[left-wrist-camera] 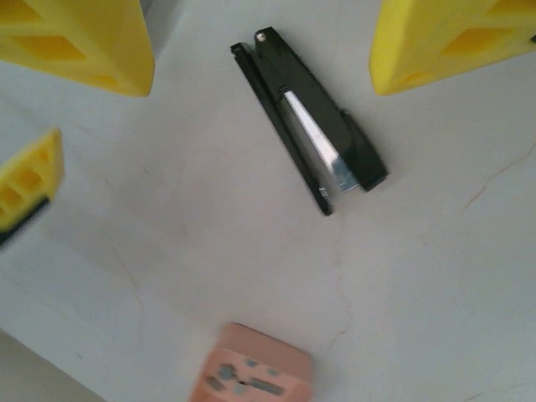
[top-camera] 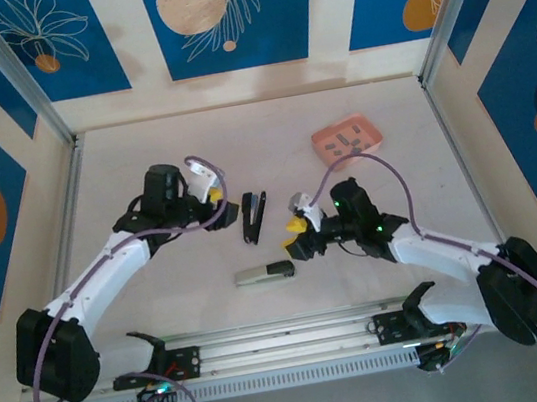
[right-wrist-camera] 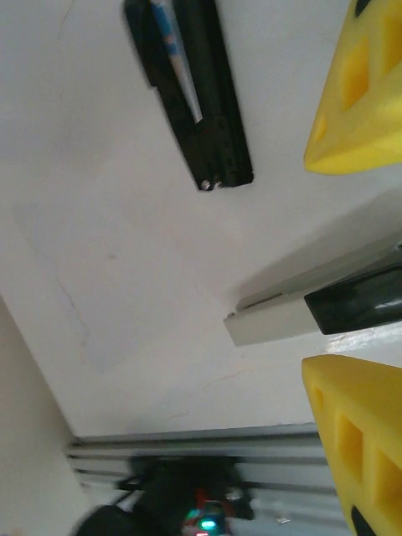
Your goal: Load the staples into the stapler
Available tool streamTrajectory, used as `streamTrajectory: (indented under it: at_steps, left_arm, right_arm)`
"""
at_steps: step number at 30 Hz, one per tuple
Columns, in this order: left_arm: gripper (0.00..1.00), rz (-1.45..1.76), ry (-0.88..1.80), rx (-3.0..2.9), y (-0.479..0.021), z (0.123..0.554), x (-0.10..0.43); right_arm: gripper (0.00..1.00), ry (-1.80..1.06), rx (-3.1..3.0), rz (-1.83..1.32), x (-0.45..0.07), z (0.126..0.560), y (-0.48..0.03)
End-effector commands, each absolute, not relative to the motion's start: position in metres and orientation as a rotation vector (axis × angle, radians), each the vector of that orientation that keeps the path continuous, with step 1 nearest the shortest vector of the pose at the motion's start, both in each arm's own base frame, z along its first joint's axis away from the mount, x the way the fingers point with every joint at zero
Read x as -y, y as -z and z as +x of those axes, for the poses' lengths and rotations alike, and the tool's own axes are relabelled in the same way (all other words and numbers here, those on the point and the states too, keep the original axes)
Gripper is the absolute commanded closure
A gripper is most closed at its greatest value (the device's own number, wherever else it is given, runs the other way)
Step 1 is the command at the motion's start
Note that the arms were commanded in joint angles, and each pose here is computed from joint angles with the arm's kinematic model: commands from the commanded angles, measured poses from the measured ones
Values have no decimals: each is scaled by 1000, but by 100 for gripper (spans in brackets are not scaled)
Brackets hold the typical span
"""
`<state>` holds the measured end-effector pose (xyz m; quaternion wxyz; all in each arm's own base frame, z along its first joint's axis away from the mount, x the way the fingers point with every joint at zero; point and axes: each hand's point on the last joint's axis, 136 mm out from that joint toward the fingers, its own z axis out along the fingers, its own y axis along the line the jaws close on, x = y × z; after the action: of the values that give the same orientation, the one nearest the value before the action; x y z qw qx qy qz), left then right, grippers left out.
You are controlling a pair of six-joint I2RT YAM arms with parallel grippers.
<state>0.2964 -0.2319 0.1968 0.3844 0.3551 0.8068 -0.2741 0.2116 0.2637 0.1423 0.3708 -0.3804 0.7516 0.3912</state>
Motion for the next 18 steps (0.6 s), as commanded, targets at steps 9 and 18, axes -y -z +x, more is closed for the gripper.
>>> streamTrajectory:
  at_steps: [9,18]
  left_arm:
    - [32,1694,616,-1825,-155,217,286]
    - [31,1983,579,-1826,-111,189,322]
  right_arm:
    - [39,-996,-2120,-408,-204,220,-127]
    - [39,-990,-2168,-362,-195,210,-115]
